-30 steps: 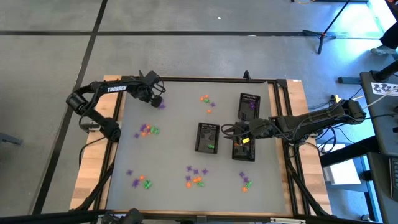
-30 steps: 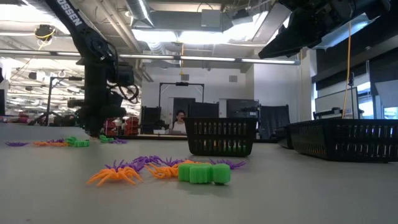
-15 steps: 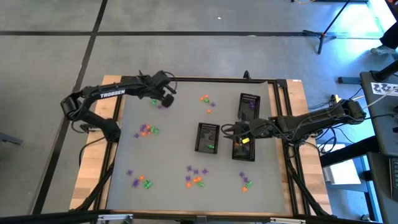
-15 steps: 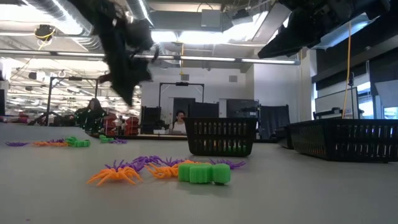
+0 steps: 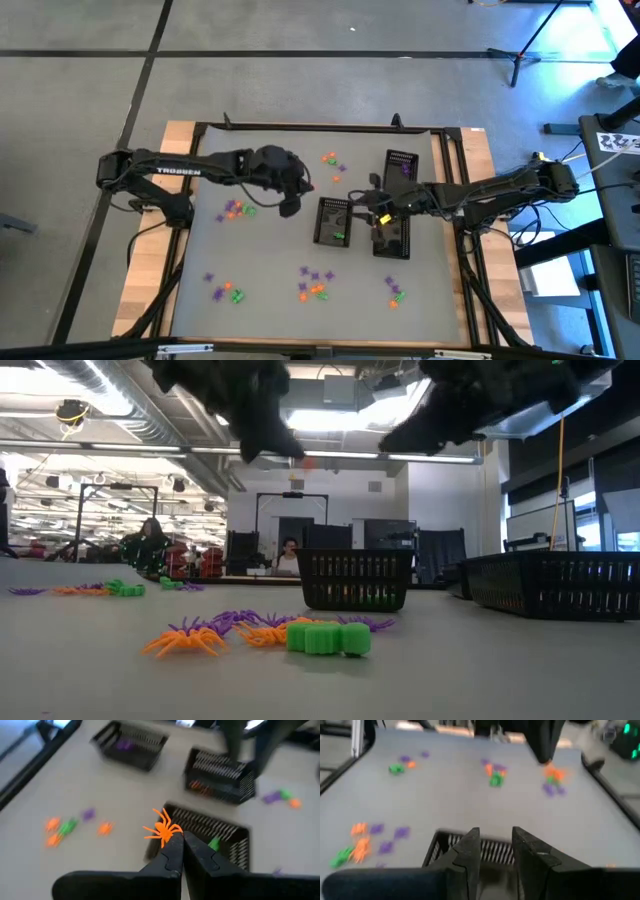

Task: Sort Halloween decoration
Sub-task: Put the orange spider toy into the bottom right bin

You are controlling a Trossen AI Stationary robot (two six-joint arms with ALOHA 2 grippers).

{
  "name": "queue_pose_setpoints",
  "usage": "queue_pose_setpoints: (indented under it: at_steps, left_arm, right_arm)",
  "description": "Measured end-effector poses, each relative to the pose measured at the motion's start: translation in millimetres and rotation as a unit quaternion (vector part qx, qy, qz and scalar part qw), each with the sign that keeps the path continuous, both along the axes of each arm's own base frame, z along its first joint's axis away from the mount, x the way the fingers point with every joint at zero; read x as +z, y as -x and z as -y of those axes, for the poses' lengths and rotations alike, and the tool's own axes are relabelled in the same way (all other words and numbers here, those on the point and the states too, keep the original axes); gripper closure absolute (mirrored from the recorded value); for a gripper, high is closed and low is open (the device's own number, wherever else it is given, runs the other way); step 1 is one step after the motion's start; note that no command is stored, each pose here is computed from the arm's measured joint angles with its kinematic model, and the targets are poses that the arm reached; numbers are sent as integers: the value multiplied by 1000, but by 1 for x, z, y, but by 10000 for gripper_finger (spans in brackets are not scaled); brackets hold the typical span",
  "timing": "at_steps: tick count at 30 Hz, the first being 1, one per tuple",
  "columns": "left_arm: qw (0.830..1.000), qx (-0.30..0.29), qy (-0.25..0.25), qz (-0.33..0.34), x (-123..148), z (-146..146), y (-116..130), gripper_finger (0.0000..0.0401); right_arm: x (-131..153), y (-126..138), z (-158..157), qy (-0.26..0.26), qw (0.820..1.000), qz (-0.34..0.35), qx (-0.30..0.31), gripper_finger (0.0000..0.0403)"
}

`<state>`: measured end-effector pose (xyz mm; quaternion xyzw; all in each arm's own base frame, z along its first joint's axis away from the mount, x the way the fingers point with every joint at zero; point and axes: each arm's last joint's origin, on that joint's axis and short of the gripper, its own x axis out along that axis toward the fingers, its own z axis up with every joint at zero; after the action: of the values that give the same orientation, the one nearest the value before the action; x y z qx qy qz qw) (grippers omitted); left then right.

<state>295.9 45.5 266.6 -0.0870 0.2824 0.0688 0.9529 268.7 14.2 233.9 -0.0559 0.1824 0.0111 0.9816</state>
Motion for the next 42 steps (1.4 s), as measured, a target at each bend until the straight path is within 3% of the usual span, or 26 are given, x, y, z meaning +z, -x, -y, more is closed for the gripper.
queue_pose_setpoints:
  at_steps: [10, 20, 24, 42]
  left_arm:
    - [998, -53, -7, 38, 6, 34, -7, 401]
    - [997, -59, -12, 50, 8, 43, -8, 401]
    - [997, -62, -12, 54, 9, 45, -9, 401]
    - [995, -60, -14, 78, 13, 45, -11, 401]
  right_arm:
    - [-14, -27, 20, 26, 997, 67, 38, 289]
    - [-19, -38, 19, 23, 992, 107, 56, 202]
    - [-15, -38, 19, 24, 990, 127, 56, 185]
    - [-12, -39, 19, 22, 988, 139, 56, 190]
